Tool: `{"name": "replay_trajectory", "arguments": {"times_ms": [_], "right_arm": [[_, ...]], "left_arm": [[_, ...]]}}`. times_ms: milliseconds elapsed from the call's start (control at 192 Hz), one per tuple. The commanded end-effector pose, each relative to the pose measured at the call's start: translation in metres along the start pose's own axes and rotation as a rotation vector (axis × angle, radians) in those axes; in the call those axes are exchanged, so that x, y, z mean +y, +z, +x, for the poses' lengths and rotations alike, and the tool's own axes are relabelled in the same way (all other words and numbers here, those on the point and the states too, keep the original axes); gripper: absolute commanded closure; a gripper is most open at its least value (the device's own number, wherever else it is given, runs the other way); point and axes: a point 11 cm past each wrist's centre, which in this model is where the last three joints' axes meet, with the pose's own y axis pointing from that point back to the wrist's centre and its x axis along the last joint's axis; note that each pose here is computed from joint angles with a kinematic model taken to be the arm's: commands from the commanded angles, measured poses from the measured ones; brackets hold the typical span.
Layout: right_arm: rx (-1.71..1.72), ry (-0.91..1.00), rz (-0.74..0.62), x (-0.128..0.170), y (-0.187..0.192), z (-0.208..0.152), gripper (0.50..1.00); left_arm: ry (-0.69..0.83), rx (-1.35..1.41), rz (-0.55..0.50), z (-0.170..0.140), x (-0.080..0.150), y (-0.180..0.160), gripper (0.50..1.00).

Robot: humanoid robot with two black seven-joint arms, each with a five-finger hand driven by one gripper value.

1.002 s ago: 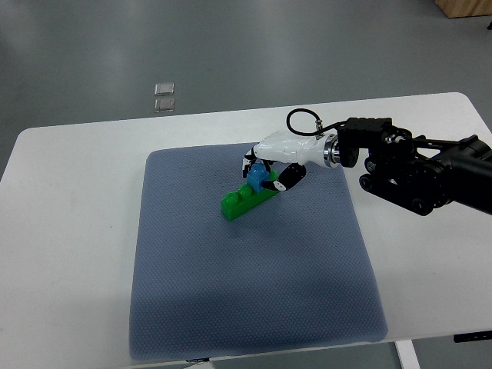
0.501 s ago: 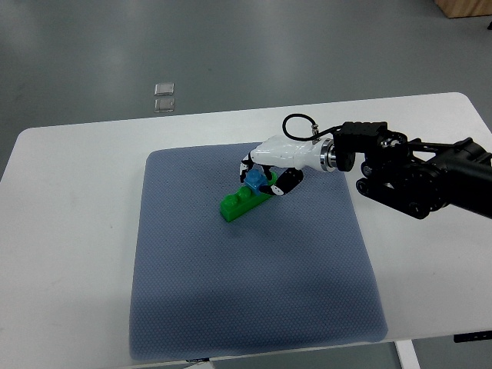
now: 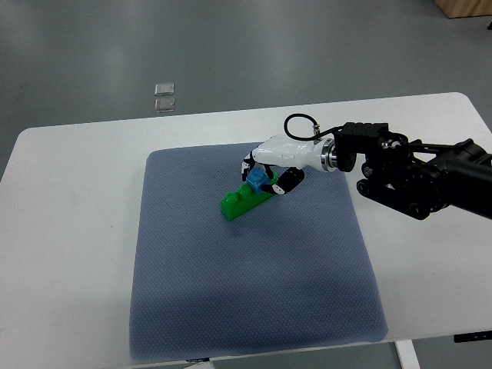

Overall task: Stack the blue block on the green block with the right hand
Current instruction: 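Lower the blue block onto the green block's studs and press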

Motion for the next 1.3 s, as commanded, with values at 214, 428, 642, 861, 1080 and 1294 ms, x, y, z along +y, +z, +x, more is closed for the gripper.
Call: {"name": "replay_trajectory", "arguments": {"times_ms": [214,428,642,861,1080,1294], "right_arm": [[-0.006,0.007,0.001,0.0009,0.0002,0.0023,0.744],[-0.005,0.007,0.003,0.0007,-0.0003,0.0030,0.740],[-0.010,0.010,0.008,0.0008,-0.0014,0.0039,0.707],[-0.014,0.014,0.016,-0.0004,-0.0039,0.0047,0.673],[-0.018,0.016,0.019,0.0000,-0.0041,0.0058,0.591],[-0.019,0.016,0.019,0.0003,-0.0041,0.0074,0.585]], "left_arm": [[0.000,0.000,0.000,0.0000,0.0000,0.0000,0.500],[0.000,0.000,0.000,0.0000,0.0000,0.0000,0.500],[0.000,0.000,0.000,0.0000,0.0000,0.0000,0.500],[0.000,0.000,0.000,0.0000,0.0000,0.0000,0.500],[0.000,0.000,0.000,0.0000,0.0000,0.0000,0.500],[0.000,0.000,0.000,0.0000,0.0000,0.0000,0.500]]}}
